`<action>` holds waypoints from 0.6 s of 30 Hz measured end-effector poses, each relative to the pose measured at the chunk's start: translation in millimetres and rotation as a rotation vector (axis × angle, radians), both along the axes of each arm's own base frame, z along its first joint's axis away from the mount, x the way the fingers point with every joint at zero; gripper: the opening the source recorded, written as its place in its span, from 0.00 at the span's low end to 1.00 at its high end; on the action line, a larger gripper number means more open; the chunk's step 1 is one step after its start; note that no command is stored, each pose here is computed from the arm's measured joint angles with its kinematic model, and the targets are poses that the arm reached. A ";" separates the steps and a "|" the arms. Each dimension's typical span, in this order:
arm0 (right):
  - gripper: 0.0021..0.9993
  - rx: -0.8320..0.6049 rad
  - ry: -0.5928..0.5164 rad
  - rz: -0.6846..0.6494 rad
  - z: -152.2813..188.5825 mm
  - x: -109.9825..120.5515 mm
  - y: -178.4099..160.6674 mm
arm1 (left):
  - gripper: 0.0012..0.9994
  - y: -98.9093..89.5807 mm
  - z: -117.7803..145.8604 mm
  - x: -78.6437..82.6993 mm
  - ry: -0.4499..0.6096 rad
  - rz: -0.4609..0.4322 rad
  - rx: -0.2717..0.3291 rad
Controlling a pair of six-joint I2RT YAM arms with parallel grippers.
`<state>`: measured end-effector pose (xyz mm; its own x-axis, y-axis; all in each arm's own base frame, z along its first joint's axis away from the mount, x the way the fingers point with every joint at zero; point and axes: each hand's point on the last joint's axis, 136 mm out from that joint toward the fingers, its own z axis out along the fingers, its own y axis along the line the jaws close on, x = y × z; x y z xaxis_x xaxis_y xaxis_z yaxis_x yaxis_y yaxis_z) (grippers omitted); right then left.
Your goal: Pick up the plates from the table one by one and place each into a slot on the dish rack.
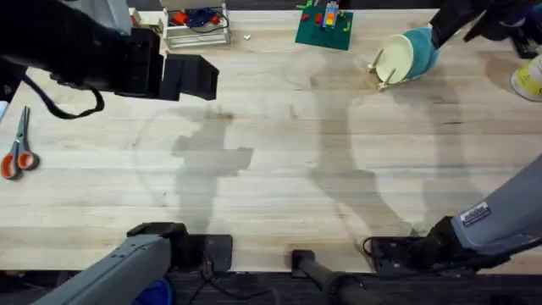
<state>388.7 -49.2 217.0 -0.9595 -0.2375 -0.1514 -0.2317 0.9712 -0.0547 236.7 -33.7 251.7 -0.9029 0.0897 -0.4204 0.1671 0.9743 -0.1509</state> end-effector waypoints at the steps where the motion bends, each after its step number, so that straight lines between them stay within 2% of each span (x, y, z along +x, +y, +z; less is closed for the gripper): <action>1: 0.65 -0.001 -0.007 0.002 2.4 0.6 -0.1 | 1.00 0.0 0.0 -0.1 0.000 0.000 0.000; 6: 0.82 -0.004 -0.028 0.001 15.4 -4.1 0.5 | 1.00 0.0 0.0 0.0 0.000 0.000 0.000; 8: 0.93 -0.006 -0.044 0.001 24.2 -9.5 1.2 | 1.00 0.0 0.0 0.0 0.000 0.000 0.000; 18: 0.99 0.022 -0.169 -0.004 87.0 -57.8 14.5 | 0.99 0.0 0.0 -0.1 0.000 0.000 0.000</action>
<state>331.0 -34.7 304.0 -0.9211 -0.2280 -0.3155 -0.2168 0.9736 -0.0708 236.6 -33.7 251.6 -0.9031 0.0895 -0.4201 0.1669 0.9743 -0.1511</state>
